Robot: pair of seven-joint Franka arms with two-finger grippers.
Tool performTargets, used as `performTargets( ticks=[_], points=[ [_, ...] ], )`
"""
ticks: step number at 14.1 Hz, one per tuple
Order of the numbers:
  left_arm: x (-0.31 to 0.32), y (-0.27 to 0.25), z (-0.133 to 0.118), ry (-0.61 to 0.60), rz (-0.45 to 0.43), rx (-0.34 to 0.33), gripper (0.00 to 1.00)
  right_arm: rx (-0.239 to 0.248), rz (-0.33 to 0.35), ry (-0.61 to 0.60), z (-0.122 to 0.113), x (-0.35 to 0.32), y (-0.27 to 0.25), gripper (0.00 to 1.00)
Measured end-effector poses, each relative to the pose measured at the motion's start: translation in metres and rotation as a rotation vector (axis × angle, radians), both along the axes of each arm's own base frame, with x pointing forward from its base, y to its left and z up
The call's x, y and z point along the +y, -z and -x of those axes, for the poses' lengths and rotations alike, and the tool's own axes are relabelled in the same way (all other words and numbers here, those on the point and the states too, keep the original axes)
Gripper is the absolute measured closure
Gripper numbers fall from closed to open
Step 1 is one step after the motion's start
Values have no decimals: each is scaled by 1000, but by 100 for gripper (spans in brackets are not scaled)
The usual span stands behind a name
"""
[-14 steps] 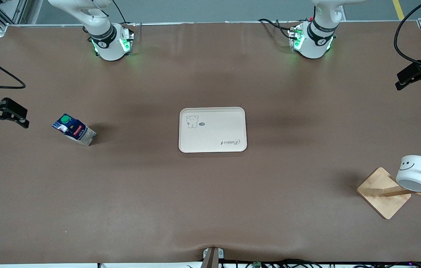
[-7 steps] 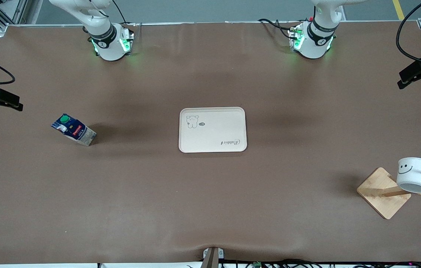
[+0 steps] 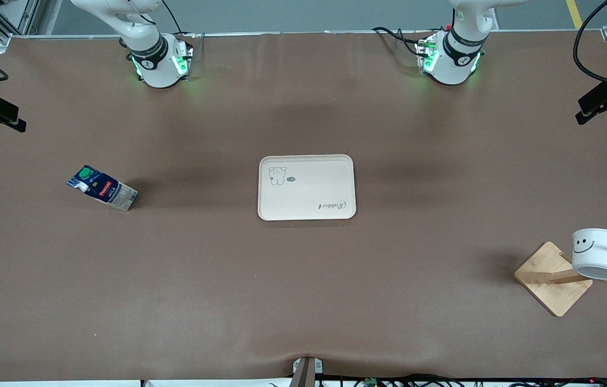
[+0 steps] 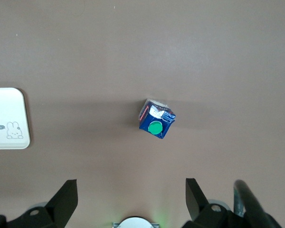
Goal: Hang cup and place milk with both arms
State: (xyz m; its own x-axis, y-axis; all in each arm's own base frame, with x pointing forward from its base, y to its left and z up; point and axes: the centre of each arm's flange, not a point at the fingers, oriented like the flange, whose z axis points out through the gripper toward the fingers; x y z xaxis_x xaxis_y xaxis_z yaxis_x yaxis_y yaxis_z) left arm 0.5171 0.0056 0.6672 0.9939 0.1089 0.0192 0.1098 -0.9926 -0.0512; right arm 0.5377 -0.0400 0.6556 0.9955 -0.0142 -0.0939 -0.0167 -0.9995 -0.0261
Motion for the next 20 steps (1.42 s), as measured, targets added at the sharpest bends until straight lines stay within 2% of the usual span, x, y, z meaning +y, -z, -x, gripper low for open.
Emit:
performTargets(
  ticks=[3, 20],
  points=[
    [0, 1, 0, 0, 0, 2, 0, 7, 3, 48, 0, 0, 3, 0],
    [-1, -3, 0, 3, 0, -8, 0, -14, 15, 55, -3, -3, 2, 0]
  ],
)
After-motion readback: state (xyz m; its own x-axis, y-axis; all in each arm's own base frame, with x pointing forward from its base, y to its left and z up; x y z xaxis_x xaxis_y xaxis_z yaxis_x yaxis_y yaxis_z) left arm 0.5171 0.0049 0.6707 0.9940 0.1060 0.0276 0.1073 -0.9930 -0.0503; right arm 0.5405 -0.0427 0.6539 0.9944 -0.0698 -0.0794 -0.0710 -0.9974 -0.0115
